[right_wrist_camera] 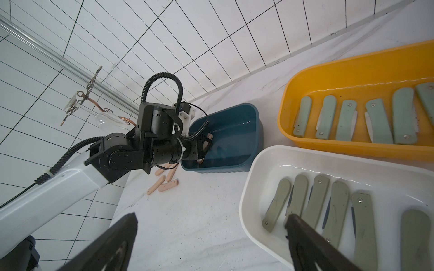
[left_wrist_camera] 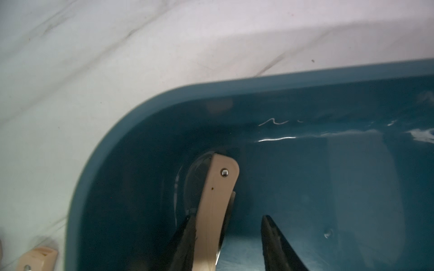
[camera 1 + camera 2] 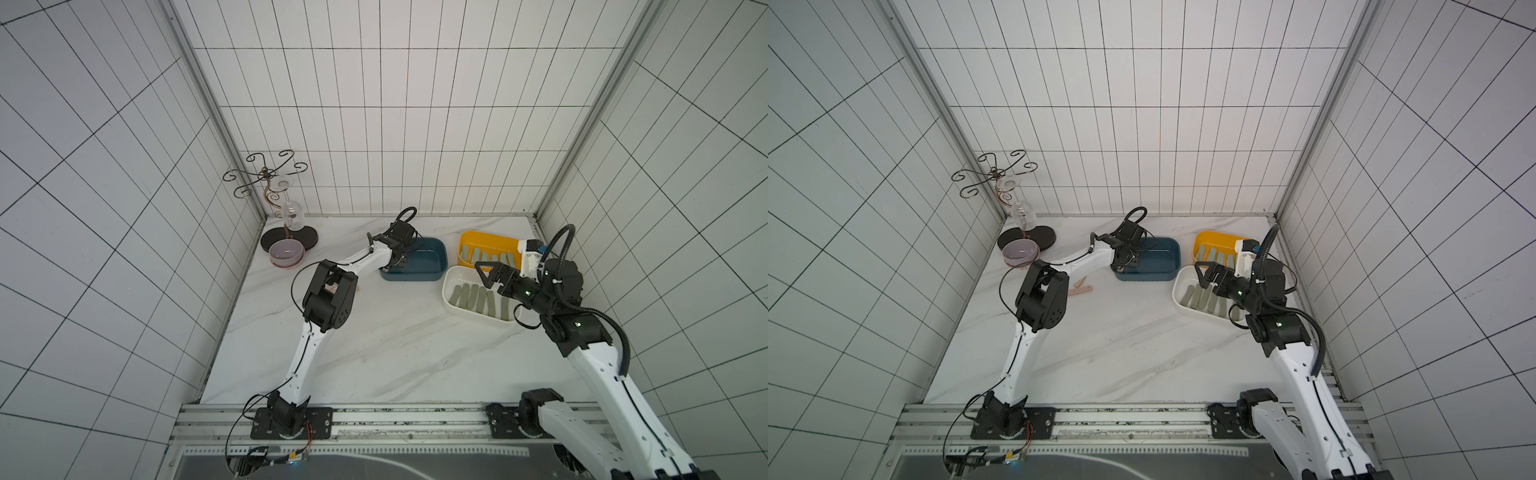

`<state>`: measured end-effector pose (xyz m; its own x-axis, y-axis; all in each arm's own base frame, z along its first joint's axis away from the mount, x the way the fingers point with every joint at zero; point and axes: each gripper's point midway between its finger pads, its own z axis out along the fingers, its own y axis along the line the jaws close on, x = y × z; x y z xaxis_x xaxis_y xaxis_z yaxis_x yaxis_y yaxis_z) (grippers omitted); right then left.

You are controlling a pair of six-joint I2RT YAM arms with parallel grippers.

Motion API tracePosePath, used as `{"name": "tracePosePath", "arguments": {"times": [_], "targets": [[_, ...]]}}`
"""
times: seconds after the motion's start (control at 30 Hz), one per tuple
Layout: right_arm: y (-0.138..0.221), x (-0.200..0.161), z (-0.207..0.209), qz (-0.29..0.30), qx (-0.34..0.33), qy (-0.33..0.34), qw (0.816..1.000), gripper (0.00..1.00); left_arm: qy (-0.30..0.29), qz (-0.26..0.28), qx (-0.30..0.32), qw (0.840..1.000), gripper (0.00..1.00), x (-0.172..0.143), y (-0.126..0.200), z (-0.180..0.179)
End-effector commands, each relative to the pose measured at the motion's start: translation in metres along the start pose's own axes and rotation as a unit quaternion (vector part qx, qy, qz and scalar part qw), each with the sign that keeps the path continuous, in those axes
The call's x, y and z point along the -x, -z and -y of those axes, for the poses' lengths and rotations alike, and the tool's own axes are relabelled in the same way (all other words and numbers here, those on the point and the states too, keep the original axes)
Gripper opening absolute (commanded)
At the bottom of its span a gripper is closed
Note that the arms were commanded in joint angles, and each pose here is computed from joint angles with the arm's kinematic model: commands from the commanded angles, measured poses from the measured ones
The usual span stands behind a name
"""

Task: Place the fruit knives into the storage box by color
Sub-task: Place the fruit knife in the storage box, then pick up the fruit knife from the center of the board.

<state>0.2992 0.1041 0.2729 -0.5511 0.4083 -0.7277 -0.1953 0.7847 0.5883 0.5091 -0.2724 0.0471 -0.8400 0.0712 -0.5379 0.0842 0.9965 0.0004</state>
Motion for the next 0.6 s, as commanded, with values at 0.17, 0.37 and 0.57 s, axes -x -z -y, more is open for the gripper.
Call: {"name": "tracePosePath", "arguments": {"times": [0.17, 0.37, 0.57], "targets": [[0.008, 0.007, 0.006, 0.013, -0.027, 0.015, 0.999, 1.0, 0.014, 0.082, -0.079, 0.993, 0.6, 0.064, 0.081, 0.019], [0.007, 0.006, 0.013, 0.005, -0.049, 0.019, 0.999, 1.0, 0.033, 0.136, -0.095, 0.986, 0.65, 0.086, 0.14, 0.0], [0.004, 0.003, 0.02, -0.002, -0.064, 0.02, 0.998, 1.0, 0.073, 0.19, -0.099, 0.974, 0.71, 0.084, 0.183, -0.047]]}}
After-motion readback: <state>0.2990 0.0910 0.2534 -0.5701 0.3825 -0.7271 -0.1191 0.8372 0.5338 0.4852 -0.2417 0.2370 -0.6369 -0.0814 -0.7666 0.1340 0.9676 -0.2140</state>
